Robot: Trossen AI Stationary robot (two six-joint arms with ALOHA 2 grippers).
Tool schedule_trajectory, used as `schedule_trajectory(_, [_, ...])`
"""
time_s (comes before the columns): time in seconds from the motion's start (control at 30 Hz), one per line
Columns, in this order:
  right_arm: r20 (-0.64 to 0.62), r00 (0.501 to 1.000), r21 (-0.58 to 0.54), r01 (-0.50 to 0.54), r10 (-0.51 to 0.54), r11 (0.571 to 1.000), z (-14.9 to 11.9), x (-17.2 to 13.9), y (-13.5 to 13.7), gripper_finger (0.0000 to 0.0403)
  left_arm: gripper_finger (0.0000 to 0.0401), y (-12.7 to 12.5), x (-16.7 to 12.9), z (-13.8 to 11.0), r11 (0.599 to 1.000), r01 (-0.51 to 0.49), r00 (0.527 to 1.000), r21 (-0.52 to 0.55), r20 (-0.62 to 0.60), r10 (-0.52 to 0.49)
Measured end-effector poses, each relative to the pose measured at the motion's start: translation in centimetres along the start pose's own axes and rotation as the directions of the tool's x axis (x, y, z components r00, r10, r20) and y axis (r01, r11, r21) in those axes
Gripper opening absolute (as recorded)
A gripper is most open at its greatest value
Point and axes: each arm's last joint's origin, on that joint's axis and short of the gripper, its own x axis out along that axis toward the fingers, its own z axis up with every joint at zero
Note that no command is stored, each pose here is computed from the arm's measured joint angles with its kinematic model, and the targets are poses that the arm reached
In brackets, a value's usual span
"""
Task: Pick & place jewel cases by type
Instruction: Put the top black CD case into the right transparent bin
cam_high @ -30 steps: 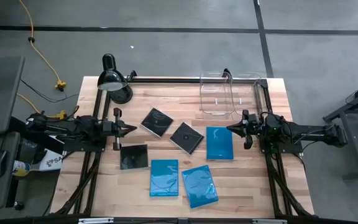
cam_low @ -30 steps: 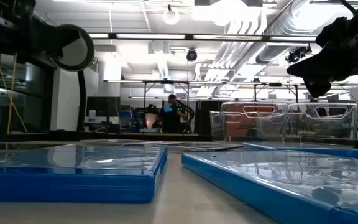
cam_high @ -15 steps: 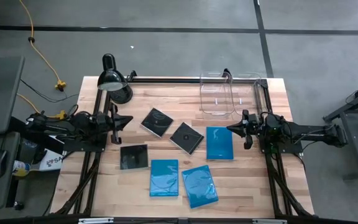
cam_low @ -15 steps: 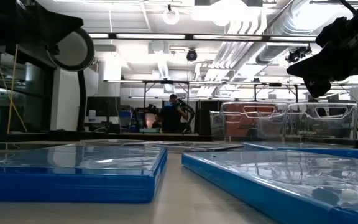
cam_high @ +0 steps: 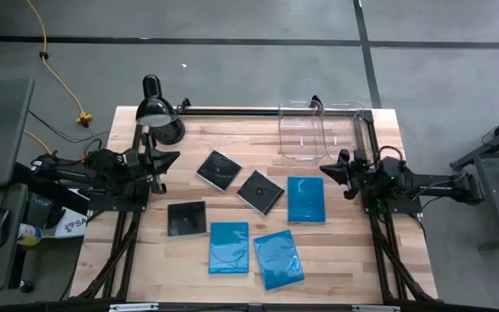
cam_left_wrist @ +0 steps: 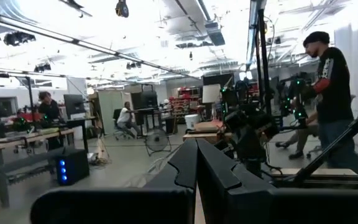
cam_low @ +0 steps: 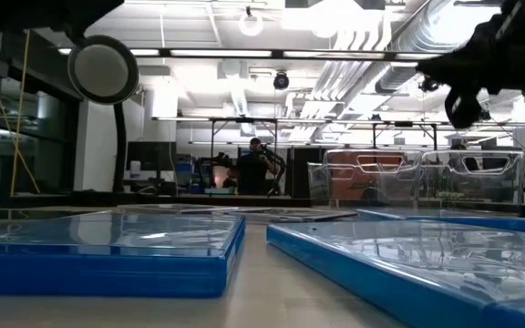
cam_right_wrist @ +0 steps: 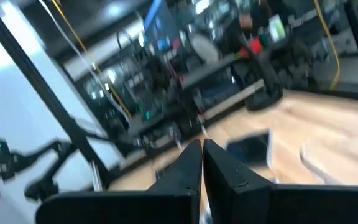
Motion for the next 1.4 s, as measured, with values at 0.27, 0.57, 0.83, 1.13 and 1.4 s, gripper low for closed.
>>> schedule_trajectory(0.27, [0.054,0.998,-0.056,-0.015,0.018,0.998,3.1,-0.1,1.8,0.0000,0.0001,-0.4,1.6,1.7,0.999,0.053,0.998,0.006,-0.015,-0.053])
schedule_trajectory(0.57, [0.042,0.995,-0.277,0.094,-0.085,0.956,11.6,-0.1,6.5,0.0000,0.0001,-1.0,3.4,2.9,0.996,0.090,0.994,0.025,-0.063,-0.089])
schedule_trajectory(0.83, [-0.040,0.987,-0.278,0.137,-0.154,0.951,18.8,2.6,10.8,0.0000,0.0001,-0.9,3.6,3.7,0.996,0.087,0.994,-0.015,-0.059,-0.087])
schedule_trajectory(1.13, [-0.295,0.906,-0.241,0.236,-0.303,0.941,21.8,9.8,12.9,0.0000,0.0001,-0.2,3.6,3.8,0.913,-0.167,0.976,-0.372,-0.191,0.101])
schedule_trajectory(1.4, [-0.506,0.780,-0.314,0.230,-0.368,0.921,20.8,16.7,12.8,0.0000,0.0001,-0.2,3.6,3.9,0.872,-0.177,0.977,-0.457,-0.188,0.100])
